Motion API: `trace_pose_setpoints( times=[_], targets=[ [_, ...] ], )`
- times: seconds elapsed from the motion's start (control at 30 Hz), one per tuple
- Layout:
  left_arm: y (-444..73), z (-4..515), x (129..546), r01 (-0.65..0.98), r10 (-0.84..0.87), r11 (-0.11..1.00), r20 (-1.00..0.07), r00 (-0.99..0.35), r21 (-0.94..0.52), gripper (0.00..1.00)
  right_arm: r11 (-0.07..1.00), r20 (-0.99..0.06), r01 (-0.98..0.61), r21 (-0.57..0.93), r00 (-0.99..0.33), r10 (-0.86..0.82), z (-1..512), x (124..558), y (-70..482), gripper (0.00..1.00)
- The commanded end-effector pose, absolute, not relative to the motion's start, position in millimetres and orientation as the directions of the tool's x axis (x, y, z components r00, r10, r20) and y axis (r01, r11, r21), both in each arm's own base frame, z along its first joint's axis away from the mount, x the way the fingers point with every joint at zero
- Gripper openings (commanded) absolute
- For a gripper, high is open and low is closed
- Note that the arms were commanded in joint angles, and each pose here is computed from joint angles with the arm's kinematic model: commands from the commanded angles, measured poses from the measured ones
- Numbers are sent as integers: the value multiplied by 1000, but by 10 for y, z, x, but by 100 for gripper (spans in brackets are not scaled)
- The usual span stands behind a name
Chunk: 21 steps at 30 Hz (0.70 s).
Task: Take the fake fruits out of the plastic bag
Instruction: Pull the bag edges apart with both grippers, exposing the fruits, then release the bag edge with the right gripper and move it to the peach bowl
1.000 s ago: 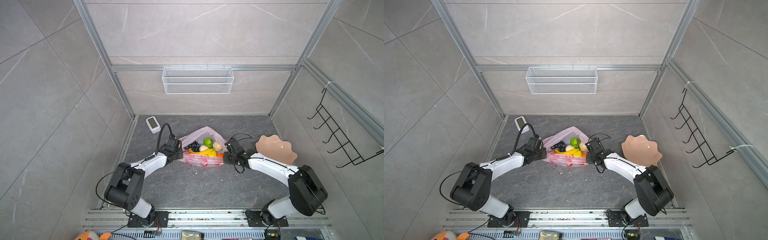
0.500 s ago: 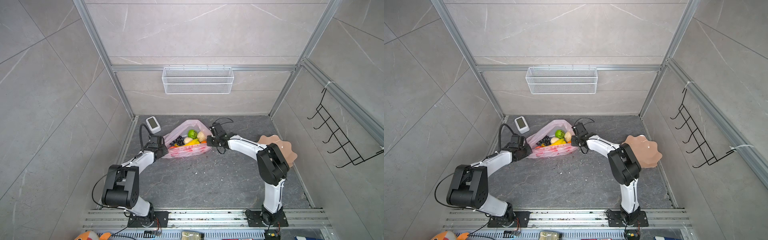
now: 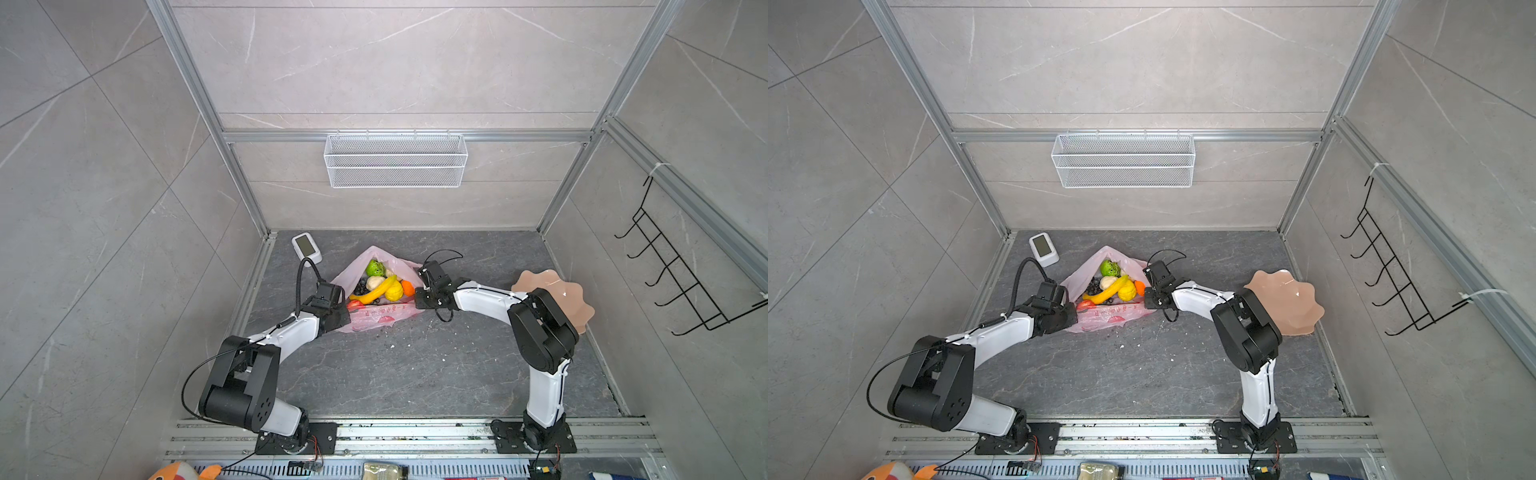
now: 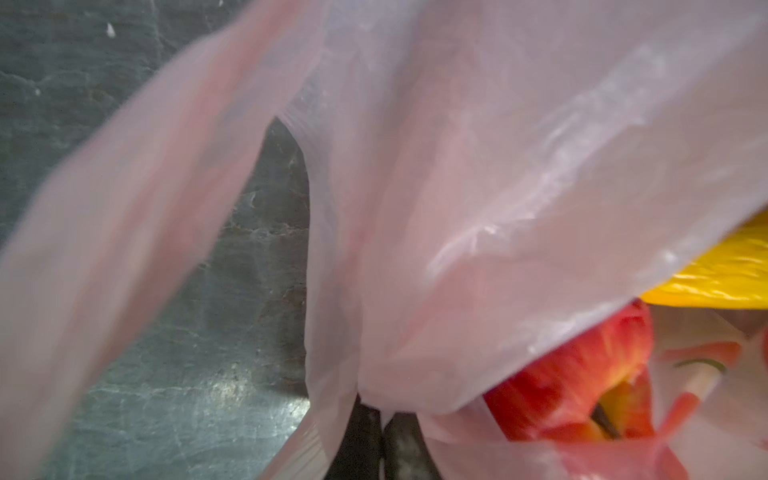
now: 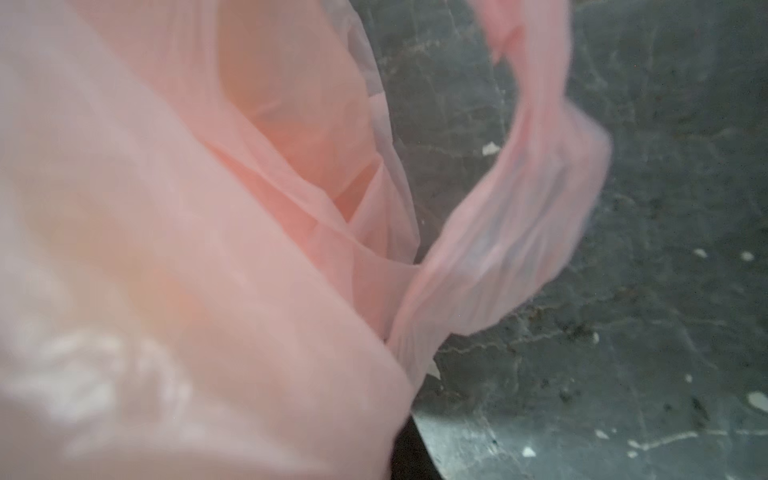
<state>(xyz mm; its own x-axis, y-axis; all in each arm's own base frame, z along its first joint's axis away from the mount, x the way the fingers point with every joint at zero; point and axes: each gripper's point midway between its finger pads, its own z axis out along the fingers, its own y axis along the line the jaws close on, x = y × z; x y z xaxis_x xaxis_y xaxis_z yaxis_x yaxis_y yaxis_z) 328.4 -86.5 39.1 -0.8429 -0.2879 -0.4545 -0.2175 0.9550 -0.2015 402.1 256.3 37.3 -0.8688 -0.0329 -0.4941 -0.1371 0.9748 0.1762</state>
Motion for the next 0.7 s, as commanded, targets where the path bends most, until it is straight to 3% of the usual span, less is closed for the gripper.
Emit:
trace_pose_setpoints(
  times=[0.0, 0.13, 0.27, 0.67],
  targets=[
    [-701, 227, 3178, -274, -304, 953, -414, -858, -130, 0, 990, -535, -78, 120, -845, -2, 466, 4102, 2408, 20],
    [-568, 162, 3161, -335, -356, 934, -393, -848, -123, 0, 993, -525, -3, 119, -849, 61, 395, 4191, 2232, 20],
    [-641, 268, 3225, -295, -350, 936, -439, -828, -190, 0, 981, -538, -73, 177, -842, 35, 518, 4229, 2423, 25],
    [-976, 611, 3339, -122, -278, 947, -561, -780, -298, 0, 963, -595, -123, 238, -802, 45, 1256, 3939, 2379, 77]
  ],
)
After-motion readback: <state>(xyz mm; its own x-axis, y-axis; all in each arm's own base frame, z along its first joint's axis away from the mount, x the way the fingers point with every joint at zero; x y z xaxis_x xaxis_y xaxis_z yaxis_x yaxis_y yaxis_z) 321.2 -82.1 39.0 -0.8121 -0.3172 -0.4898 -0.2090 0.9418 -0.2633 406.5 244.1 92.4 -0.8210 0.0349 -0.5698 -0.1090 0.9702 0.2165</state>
